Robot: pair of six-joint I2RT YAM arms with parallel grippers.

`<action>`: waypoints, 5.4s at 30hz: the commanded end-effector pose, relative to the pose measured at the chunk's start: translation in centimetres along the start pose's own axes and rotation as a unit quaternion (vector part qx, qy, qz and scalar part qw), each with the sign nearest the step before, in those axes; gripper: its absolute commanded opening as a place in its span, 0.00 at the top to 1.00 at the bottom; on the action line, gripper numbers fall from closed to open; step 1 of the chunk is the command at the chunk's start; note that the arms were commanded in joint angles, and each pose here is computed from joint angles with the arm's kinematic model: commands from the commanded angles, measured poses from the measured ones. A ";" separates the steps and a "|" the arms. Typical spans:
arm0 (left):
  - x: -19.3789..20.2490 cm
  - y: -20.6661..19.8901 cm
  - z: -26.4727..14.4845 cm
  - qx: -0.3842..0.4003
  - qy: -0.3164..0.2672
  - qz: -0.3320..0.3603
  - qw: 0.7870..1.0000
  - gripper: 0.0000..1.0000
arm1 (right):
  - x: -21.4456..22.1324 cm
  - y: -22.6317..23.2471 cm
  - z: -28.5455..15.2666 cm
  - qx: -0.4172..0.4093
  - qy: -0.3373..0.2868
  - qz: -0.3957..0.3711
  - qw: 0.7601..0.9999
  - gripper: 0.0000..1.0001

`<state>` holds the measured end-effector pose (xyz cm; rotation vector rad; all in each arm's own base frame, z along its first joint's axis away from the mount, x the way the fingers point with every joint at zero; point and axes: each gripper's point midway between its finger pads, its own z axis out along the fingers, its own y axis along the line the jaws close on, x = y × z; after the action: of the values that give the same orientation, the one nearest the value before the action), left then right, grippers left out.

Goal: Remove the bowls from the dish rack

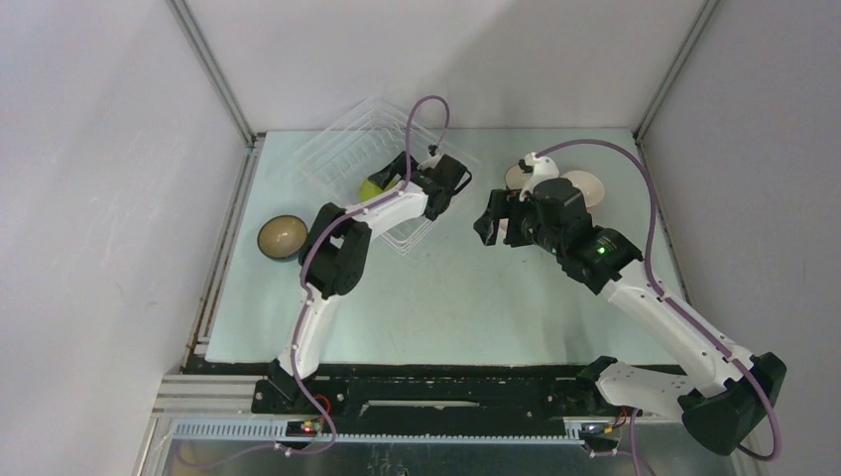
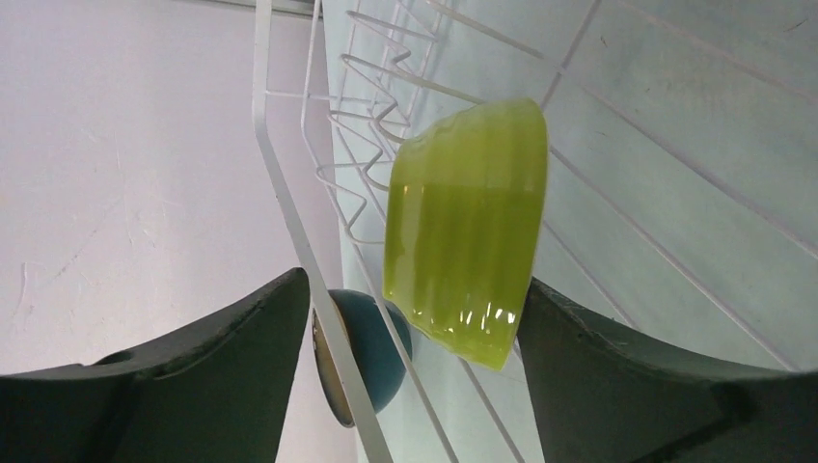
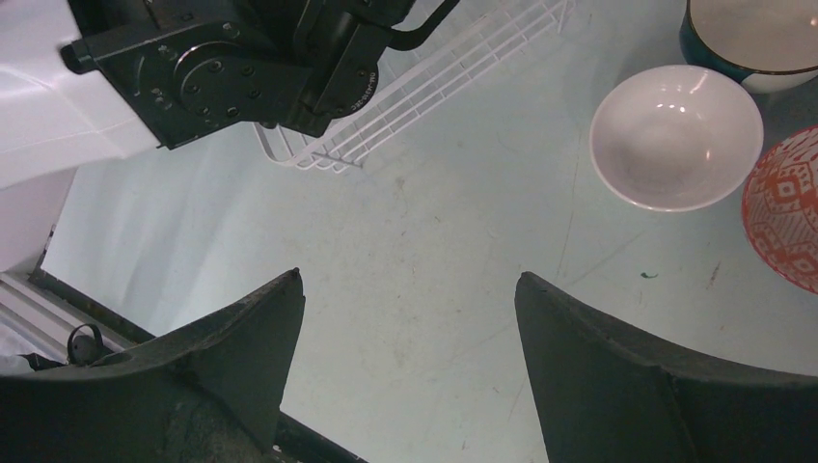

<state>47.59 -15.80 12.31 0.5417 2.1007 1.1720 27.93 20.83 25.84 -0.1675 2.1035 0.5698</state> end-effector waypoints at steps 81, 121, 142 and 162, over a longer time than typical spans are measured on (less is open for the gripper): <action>-0.7 -2.8 -7.3 0.370 0.023 -0.149 0.917 0.26 | -1.7 0.4 -1.0 -0.009 -0.028 -0.006 1.000 0.12; -1.8 7.5 -7.9 0.257 -0.025 -0.215 0.942 1.00 | -1.9 -0.5 -1.6 0.015 -0.035 0.002 0.999 0.12; -3.9 5.3 -30.1 0.460 -0.240 -0.220 0.826 1.00 | -2.0 -9.6 -9.0 0.184 -0.189 0.107 0.959 0.05; -7.1 -13.2 -32.7 0.490 -0.202 -0.124 0.839 1.00 | -1.1 -13.3 -15.3 0.233 -0.280 0.149 0.919 0.05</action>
<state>26.41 -44.66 11.98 0.9340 2.2545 -0.2596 21.52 2.78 29.51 0.4980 1.6634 0.2479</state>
